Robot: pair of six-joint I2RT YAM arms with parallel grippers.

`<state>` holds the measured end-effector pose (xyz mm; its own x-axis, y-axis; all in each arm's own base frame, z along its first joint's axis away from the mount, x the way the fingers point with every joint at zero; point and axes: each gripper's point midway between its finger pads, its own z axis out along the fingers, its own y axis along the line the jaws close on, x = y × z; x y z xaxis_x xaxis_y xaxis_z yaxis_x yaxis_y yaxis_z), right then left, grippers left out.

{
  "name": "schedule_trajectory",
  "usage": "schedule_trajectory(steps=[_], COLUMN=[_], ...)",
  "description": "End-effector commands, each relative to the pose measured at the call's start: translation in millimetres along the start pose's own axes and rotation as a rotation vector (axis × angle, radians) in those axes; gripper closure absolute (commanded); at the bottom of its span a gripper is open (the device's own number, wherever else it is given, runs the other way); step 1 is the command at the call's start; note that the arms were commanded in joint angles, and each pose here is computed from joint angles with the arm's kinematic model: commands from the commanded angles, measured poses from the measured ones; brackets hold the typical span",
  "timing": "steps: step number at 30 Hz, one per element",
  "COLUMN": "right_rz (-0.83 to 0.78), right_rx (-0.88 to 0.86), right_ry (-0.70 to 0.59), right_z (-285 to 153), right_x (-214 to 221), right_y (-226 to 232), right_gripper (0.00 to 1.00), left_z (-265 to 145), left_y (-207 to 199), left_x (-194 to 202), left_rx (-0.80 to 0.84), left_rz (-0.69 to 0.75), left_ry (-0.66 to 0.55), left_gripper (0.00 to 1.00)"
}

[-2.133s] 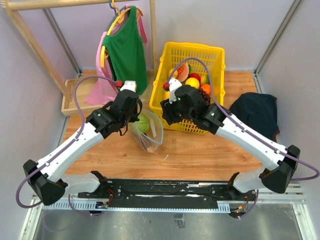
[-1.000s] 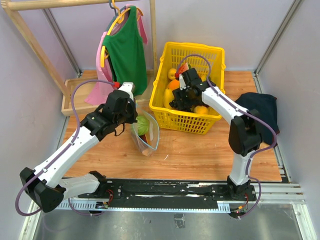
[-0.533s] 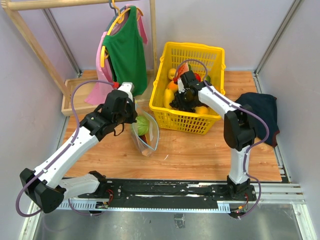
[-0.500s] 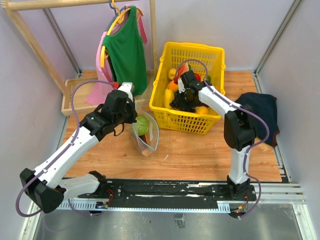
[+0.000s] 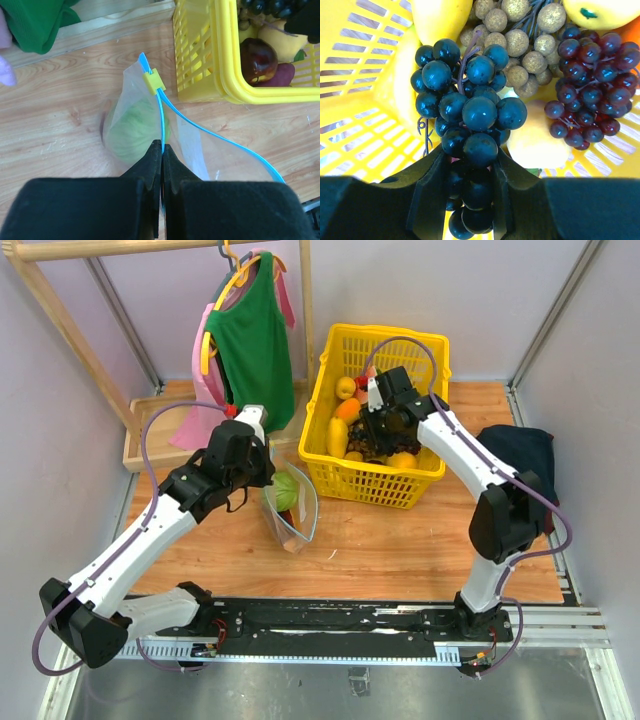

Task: Place the food in the zip-top bag and seal the zipper
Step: Pick up the fake fruit from the bin.

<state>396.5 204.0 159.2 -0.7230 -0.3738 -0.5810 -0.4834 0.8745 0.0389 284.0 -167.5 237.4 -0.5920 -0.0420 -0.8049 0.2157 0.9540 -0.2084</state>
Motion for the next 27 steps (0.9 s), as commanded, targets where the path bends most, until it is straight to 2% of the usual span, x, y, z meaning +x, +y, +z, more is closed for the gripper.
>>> schedule_trajectory(steps=[1,16,27], right_rz=[0.046,0.037,0.009], right_rx=[0.034,0.038,-0.181], right_ry=[-0.029,-0.229,-0.293], right_z=[-24.9,-121.6,-160.8], right_x=[-0.7,-19.4,-14.3], right_y=[-6.9,22.1,102.4], right_gripper=[0.99,0.99,0.99], left_z=[-4.4,-4.0,-4.1], left_y=[-1.6,1.9,10.6], left_x=[-11.8,-13.5,-15.7], left_rx=[0.025,0.007,-0.033], left_rz=[-0.008,-0.007,-0.024], left_ry=[-0.053,-0.063,-0.079], left_gripper=[1.0,0.99,1.0])
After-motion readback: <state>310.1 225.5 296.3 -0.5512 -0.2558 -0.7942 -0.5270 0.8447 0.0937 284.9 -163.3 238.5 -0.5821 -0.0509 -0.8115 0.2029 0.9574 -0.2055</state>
